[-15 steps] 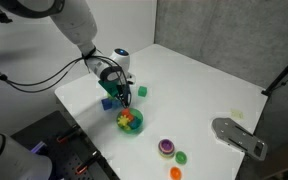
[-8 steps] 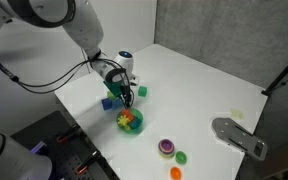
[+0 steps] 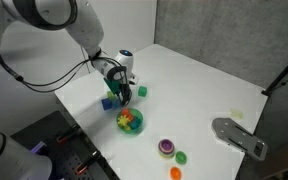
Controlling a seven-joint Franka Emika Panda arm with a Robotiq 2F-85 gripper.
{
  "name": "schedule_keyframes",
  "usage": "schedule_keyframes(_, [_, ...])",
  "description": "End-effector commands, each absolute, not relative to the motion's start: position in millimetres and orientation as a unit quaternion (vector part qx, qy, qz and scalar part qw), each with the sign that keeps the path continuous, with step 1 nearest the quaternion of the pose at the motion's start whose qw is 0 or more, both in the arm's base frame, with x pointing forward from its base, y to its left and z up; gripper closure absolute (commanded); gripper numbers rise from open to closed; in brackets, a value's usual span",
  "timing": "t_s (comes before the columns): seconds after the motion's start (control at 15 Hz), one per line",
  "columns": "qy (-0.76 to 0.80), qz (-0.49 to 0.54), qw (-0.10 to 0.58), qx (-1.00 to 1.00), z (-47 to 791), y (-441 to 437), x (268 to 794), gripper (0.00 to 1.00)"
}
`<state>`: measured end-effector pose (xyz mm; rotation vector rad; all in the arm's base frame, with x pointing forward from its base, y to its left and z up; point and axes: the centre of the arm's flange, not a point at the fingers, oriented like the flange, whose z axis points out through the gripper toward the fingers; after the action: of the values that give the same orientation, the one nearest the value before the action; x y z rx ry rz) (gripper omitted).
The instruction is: Place the light-blue item in the bowl
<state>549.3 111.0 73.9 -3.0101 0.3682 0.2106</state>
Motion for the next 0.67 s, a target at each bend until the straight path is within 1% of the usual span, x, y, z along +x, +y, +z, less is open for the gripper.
schedule_keyframes(0.0, [0.144, 0.086, 0.037, -0.985, 69.2, 124.6, 556.2, 0.0])
schedule_keyframes(0.6, [0.185, 0.072, 0.008, -0.98, 55.4, 130.9, 552.9, 0.0])
